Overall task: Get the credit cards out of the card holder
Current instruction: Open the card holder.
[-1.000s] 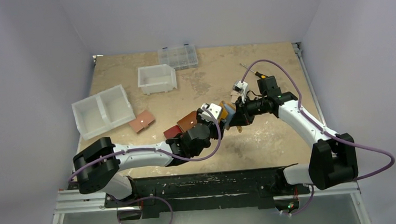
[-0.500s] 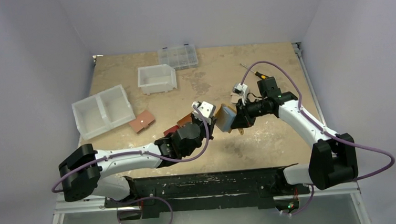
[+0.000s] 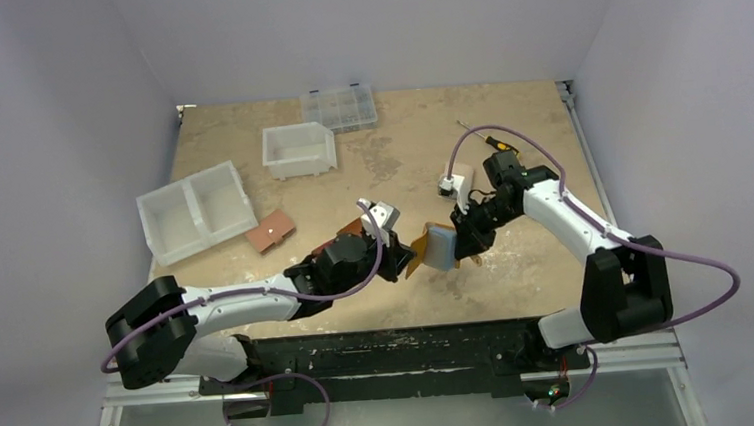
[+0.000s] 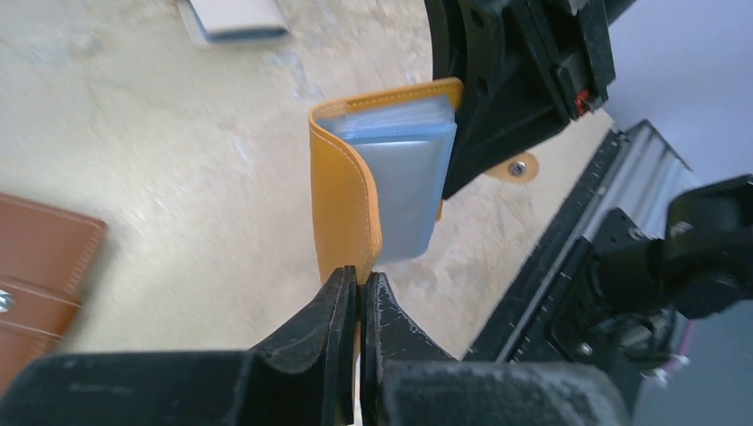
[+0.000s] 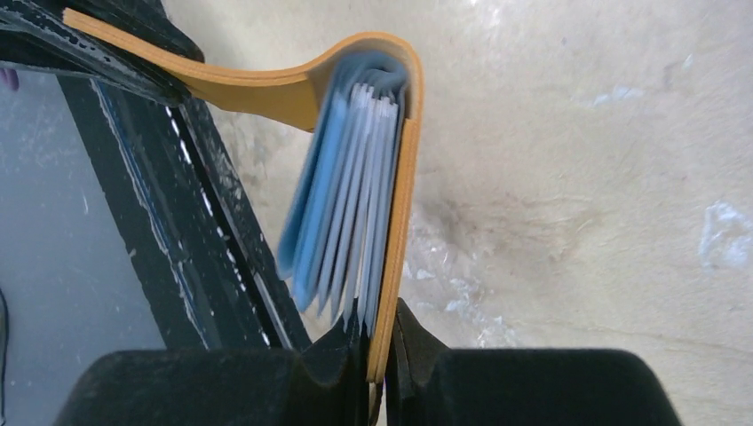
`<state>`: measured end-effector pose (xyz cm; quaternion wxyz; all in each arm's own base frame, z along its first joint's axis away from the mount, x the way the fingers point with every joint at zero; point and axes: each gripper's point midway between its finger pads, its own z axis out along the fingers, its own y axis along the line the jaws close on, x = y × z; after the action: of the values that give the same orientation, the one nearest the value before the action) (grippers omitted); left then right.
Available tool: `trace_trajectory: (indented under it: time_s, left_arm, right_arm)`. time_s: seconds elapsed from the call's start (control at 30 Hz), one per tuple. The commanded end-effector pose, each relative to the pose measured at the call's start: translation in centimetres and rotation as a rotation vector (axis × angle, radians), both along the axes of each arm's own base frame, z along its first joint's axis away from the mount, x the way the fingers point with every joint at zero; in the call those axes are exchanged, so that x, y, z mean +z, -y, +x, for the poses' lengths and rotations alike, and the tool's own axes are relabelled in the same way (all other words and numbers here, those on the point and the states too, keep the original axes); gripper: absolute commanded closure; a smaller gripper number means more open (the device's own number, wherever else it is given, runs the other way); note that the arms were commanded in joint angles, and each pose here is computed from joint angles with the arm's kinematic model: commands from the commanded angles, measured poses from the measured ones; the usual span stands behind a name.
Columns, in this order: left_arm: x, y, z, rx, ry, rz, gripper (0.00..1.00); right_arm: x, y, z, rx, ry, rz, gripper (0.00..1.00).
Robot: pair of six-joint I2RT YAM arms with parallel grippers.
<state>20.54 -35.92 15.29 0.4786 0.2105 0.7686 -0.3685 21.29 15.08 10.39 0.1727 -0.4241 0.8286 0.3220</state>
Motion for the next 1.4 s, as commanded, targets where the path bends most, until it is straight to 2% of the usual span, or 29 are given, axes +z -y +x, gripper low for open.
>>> trace_trajectory:
  time_s: [0.0, 0.23, 0.4, 0.7, 1.0, 1.07, 1.2, 1.37]
  left_arm:
    - [-1.8, 0.4, -3.9, -0.105, -0.203, -0.1, 1.0]
    - [-4.5, -1.5, -4.0, 0.009, -0.323, -0.123, 1.0]
    - [-7.0, -3.2, -3.1, 0.135, -0.368, -0.055, 1.0]
    - [-9.4, -4.1, -2.2, 0.216, -0.395, 0.029, 1.0]
    - [-10.7, -4.1, -1.2, 0.271, -0.401, 0.119, 1.0]
    - [-10.6, -4.3, -0.9, 0.282, -0.387, 0.134, 0.94]
    - [-10.5, -4.8, -0.5, 0.304, -0.364, 0.18, 0.74]
    - [-9.4, -5.5, 0.0, 0.316, -0.315, 0.214, 0.6]
  right_arm:
    - [0.9, 0.1, 0.9, 0.046, 0.046, -0.011, 1.0]
    - [-2.7, 1.2, 0.4, 0.033, -0.124, -0.106, 1.0]
    - [-3.4, 1.1, 1.8, -0.031, -0.134, -0.125, 0.99]
    - [-5.0, 2.4, 3.0, -0.106, -0.1, -0.218, 0.76]
    - [-3.9, 3.3, 4.7, -0.183, 0.047, -0.248, 0.5]
    - [-3.3, 3.2, 4.8, -0.179, 0.08, -0.237, 0.48]
    - [-1.2, 2.2, 4.2, -0.119, 0.147, -0.155, 0.46]
    - [2.4, 0.0, 1.9, 0.044, 0.226, 0.022, 0.47]
